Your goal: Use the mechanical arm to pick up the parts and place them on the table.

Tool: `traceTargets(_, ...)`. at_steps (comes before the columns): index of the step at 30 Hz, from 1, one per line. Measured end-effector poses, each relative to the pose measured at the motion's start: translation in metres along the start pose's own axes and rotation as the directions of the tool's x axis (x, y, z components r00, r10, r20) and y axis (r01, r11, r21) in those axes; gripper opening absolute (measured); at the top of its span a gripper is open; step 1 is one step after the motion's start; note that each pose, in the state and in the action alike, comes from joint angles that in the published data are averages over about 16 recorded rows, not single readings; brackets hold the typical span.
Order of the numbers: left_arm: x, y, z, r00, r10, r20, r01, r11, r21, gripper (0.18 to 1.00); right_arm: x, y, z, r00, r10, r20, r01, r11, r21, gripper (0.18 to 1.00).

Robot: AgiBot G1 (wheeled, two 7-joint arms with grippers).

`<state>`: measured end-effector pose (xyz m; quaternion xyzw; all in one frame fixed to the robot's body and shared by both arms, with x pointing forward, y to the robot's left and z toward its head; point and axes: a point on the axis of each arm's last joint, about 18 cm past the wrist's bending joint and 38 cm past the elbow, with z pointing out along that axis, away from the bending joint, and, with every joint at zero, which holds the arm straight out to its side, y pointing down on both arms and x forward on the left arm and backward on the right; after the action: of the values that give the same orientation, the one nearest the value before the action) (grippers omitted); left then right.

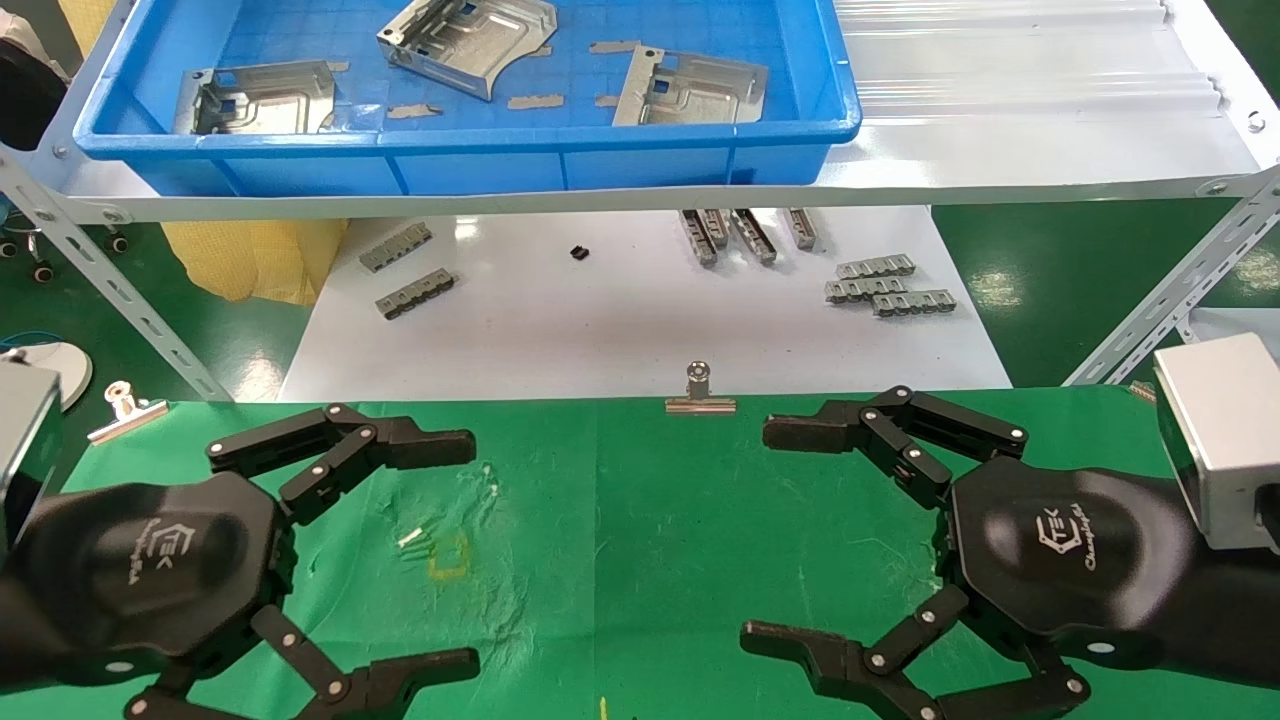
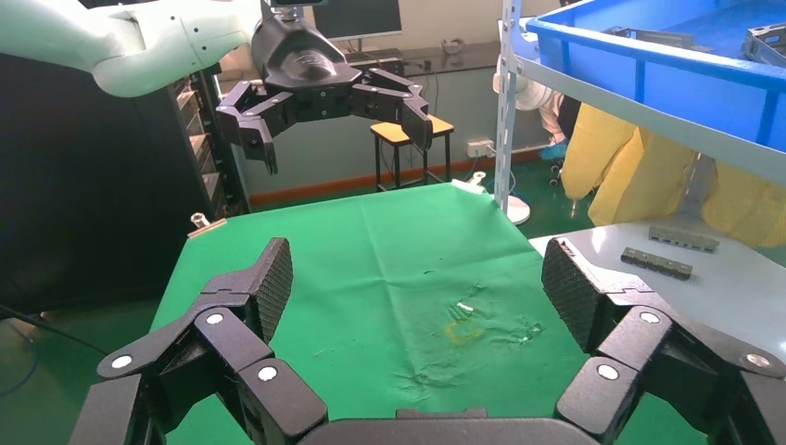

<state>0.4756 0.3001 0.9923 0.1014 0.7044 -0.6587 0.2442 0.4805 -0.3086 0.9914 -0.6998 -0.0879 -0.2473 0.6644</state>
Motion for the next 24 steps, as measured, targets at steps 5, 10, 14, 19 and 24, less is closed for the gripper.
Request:
traceTargets(5,0.0000,0.0000,0.0000,1.000,0.000,0.000,0.000,1.000,0.000,1.001,0.0000,0.0000,0.0000,1.000,0.000,0.000,0.000,1.000,0.000,1.000)
traceTargets(10,0.0000,0.0000,0.0000,1.000,0.000,0.000,0.000,1.000,0.000,1.001,0.0000,0.0000,0.0000,1.000,0.000,0.000,0.000,1.000,0.000,1.000)
traceTargets(14,0.0000,0.0000,0.0000,1.000,0.000,0.000,0.000,1.000,0.000,1.001,0.0000,0.0000,0.0000,1.000,0.000,0.000,0.000,1.000,0.000,1.000)
traceTargets(19,0.0000,0.0000,0.0000,1.000,0.000,0.000,0.000,1.000,0.000,1.001,0.0000,0.0000,0.0000,1.000,0.000,0.000,0.000,1.000,0.000,1.000)
traceTargets(24,0.0000,0.0000,0.0000,1.000,0.000,0.000,0.000,1.000,0.000,1.001,0.0000,0.0000,0.0000,1.000,0.000,0.000,0.000,1.000,0.000,1.000)
